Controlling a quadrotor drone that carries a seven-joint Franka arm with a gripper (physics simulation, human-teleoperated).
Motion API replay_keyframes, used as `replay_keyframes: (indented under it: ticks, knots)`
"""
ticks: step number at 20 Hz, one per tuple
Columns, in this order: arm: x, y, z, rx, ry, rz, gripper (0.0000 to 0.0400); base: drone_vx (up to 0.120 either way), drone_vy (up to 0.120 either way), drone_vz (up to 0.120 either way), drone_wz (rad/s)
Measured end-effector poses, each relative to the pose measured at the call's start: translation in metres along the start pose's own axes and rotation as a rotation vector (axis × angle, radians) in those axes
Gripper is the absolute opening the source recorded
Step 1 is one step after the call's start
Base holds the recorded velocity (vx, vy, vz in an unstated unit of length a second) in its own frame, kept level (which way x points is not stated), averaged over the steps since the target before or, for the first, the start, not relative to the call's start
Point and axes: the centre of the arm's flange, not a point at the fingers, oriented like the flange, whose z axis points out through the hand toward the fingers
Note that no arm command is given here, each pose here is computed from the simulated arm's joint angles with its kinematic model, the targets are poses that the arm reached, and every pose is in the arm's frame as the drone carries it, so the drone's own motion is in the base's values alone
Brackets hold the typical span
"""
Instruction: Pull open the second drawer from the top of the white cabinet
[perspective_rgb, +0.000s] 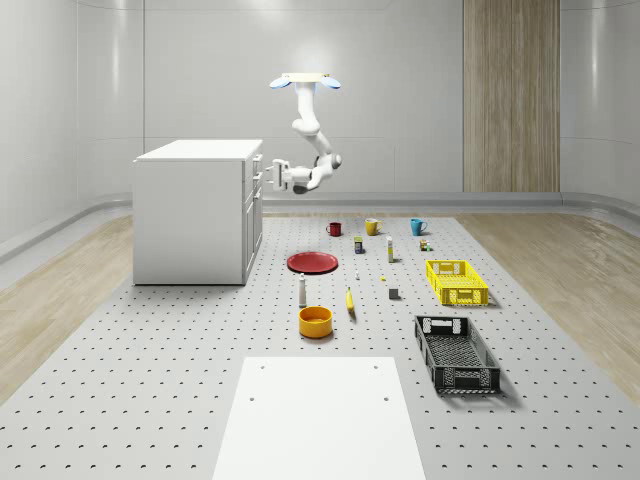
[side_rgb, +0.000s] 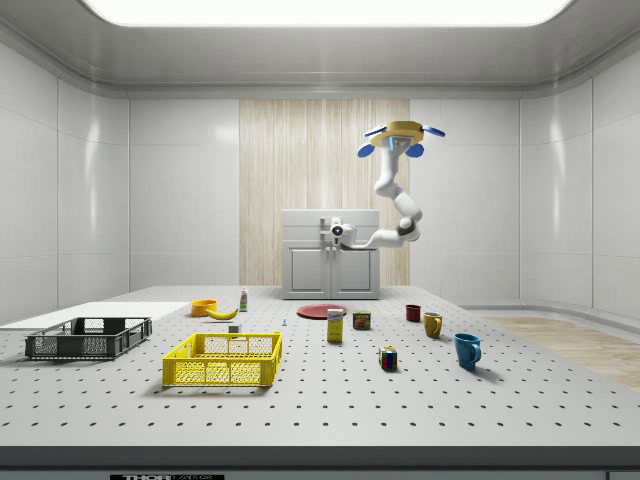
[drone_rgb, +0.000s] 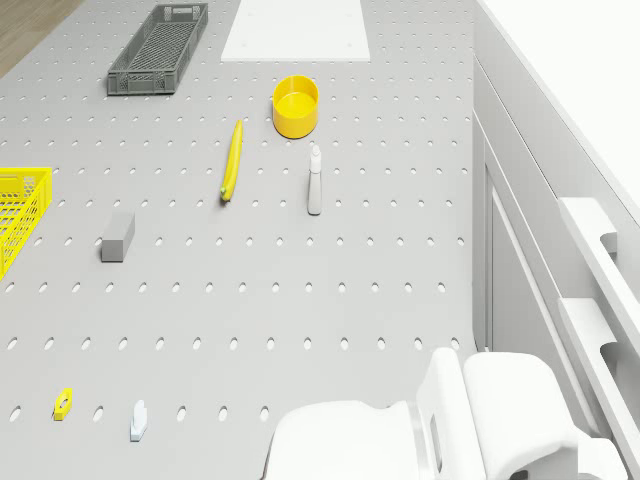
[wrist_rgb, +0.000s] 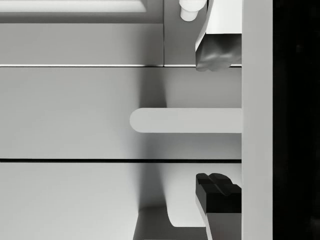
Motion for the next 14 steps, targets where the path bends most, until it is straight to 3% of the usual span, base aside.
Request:
replay_keyframes:
  ticks: [14]
  knots:
    - [-0.007,-0.008,0.021,0.0,0.0,0.0,0.03,0.0,0.0,0.0,0.0]
